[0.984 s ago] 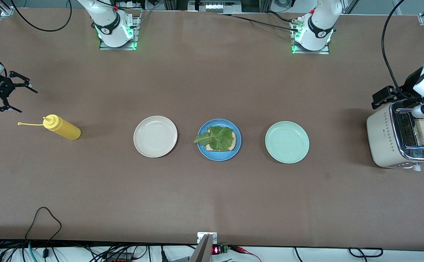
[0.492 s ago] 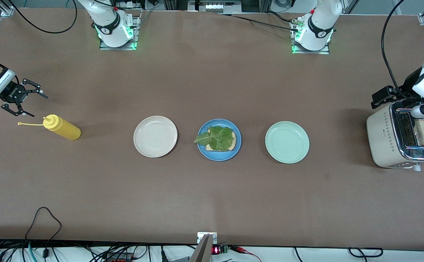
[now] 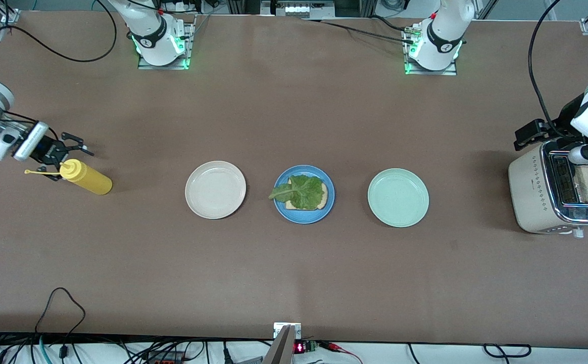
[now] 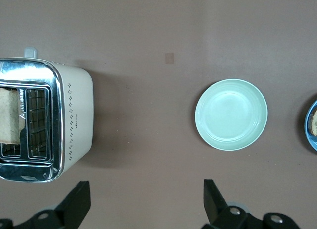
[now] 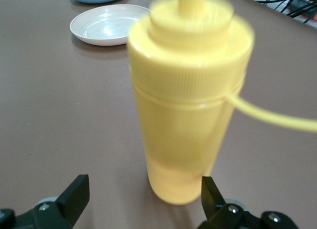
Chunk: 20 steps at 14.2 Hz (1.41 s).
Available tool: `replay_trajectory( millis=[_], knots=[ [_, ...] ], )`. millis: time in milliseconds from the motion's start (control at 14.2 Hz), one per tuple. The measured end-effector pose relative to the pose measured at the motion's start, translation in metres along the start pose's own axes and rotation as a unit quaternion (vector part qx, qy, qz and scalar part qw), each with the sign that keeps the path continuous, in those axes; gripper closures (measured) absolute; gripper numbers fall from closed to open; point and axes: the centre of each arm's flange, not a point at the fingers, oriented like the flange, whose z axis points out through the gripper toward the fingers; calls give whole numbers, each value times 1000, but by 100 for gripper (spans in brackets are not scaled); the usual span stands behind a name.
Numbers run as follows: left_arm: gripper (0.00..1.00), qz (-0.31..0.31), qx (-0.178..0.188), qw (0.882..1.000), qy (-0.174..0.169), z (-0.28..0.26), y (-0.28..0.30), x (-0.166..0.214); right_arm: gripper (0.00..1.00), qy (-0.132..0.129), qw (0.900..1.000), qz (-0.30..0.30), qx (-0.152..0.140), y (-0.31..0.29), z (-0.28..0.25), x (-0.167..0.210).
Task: Make sandwich in blue plate with both arms
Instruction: 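Lower the open right gripper around the yellow mustard bottle, then close the right gripper on the mustard bottle and lift it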
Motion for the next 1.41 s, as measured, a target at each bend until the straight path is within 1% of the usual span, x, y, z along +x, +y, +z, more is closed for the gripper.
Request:
replay_trajectory(
  millis=[141,281,562,773,1125,1266,1336,1406],
  knots=[
    [0,0,0,1000,0,0,0,0,0,14,1000,4,0,4,16,-6],
    [0,0,0,1000,-1,0,0,0,0,22,1000,0,-5,10,19,-3],
    [0,0,0,1000,-1,0,0,0,0,24,999,-18,-14,27,14,10],
    [0,0,0,1000,-1,1,0,0,0,32,999,-25,-10,31,23,19],
    [0,0,0,1000,-3,2,0,0,0,46,999,-16,1,28,46,15],
    [0,0,0,1000,-3,3,0,0,0,49,999,-14,-3,29,48,16],
    [0,0,0,1000,-3,3,0,0,4,49,999,-15,-5,31,49,17],
    [0,0,0,1000,-4,3,0,-1,4,48,999,-17,-6,32,50,19]
  ],
)
